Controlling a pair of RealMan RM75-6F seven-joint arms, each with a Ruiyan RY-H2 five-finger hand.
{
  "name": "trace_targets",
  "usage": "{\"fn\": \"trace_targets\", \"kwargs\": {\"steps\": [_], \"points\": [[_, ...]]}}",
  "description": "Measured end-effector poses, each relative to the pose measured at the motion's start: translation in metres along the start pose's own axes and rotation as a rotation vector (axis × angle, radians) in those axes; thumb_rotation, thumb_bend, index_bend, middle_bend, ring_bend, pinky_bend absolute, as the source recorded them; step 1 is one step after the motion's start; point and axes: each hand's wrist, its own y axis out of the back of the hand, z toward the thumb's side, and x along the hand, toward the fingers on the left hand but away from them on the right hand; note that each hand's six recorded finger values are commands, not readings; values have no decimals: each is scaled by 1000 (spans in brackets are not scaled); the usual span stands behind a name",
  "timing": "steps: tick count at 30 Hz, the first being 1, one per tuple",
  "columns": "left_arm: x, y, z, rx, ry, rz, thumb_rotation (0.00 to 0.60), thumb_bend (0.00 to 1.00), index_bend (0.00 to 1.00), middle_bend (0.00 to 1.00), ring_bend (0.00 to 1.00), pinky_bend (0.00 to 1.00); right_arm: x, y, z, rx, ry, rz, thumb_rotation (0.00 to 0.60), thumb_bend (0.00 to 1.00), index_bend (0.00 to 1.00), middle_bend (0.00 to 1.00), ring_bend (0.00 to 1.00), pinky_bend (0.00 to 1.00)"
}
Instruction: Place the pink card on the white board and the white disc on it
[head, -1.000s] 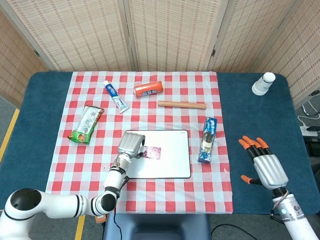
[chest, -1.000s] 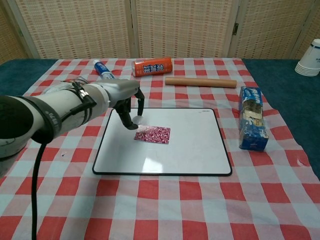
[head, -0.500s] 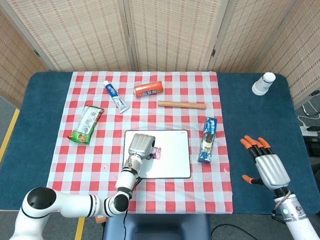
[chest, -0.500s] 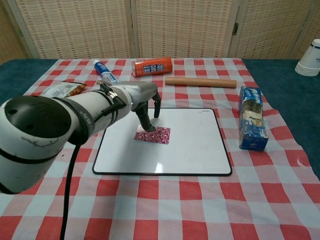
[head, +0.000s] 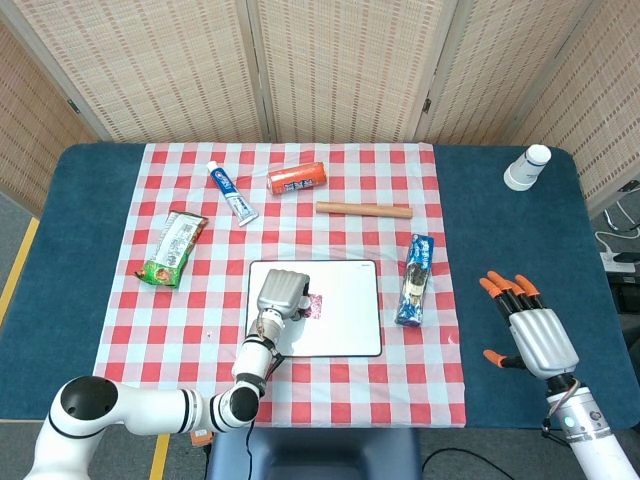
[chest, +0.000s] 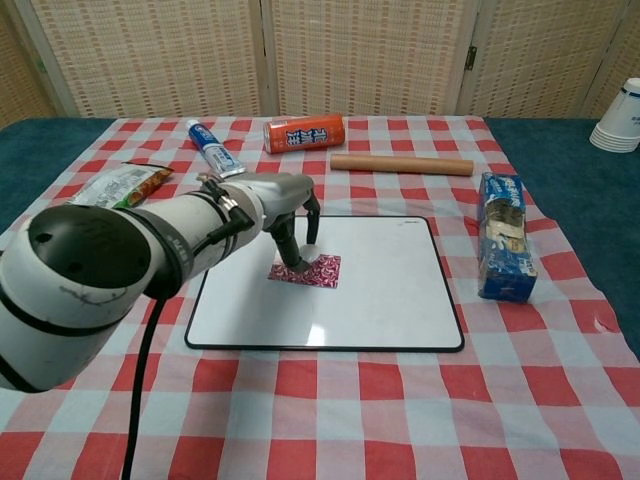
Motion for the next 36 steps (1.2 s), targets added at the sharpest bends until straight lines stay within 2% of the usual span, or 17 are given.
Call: {"fn": "trace_targets", "kwargs": {"steps": [14,19,26,32,36], "points": [[3,-8,1,-3,0,-9,600,282,489,1000,1000,1000,-1,0,-1,0,-4,1,600,46,0,9,0,10],[4,-7,1,-15,1,0,600,282,439,1000,1000,1000,-1,0,-1,1,-5,2,600,46,0,9,0,10],[5,-7,0,-41,-2,7,600,227,354,996,1000,1000,-1,0,-1,0,-5,-2,600,46,0,9,0,10],[2,5,-5,-34,-3,44,600,216,357,980,1000,1000,-1,0,-1,0,-4,1,600,46,0,9,0,10],[-10,28,-15,-46,1,103,600,236,394,979,1000,1000,-1,1,-2,-1,-7,-1,600,46,0,9,0,10]]}}
